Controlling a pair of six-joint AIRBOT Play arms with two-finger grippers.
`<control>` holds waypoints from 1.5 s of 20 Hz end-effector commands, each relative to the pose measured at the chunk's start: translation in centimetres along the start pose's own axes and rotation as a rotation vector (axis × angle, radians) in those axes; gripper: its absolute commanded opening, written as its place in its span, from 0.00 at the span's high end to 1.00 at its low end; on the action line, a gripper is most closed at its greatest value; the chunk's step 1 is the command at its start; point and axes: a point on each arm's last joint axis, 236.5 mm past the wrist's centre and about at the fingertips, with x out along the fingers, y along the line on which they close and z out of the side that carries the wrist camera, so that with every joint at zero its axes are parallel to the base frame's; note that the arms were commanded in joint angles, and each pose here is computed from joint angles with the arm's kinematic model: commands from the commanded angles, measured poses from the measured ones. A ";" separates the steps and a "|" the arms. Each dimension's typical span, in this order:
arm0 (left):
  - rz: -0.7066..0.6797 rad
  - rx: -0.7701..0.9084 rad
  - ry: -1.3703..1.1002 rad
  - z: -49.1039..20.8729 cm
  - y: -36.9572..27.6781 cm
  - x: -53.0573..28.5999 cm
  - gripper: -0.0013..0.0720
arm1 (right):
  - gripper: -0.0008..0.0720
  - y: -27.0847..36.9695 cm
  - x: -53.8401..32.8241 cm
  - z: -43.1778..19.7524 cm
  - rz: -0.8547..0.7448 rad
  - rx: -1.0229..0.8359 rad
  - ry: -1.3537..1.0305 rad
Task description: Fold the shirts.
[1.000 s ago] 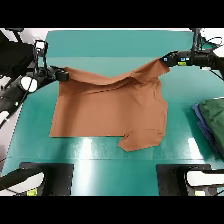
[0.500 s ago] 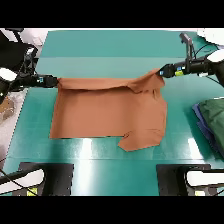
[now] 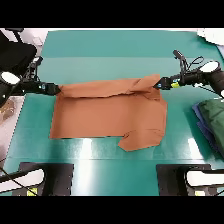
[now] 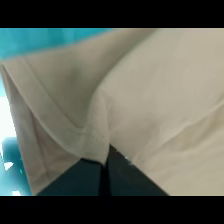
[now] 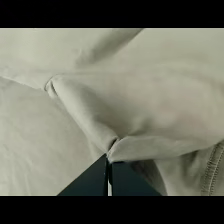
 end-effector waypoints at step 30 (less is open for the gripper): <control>0.031 0.017 0.131 -3.3 1.3 0.8 0.96 | 0.96 0.6 -1.4 -3.8 0.037 0.180 0.150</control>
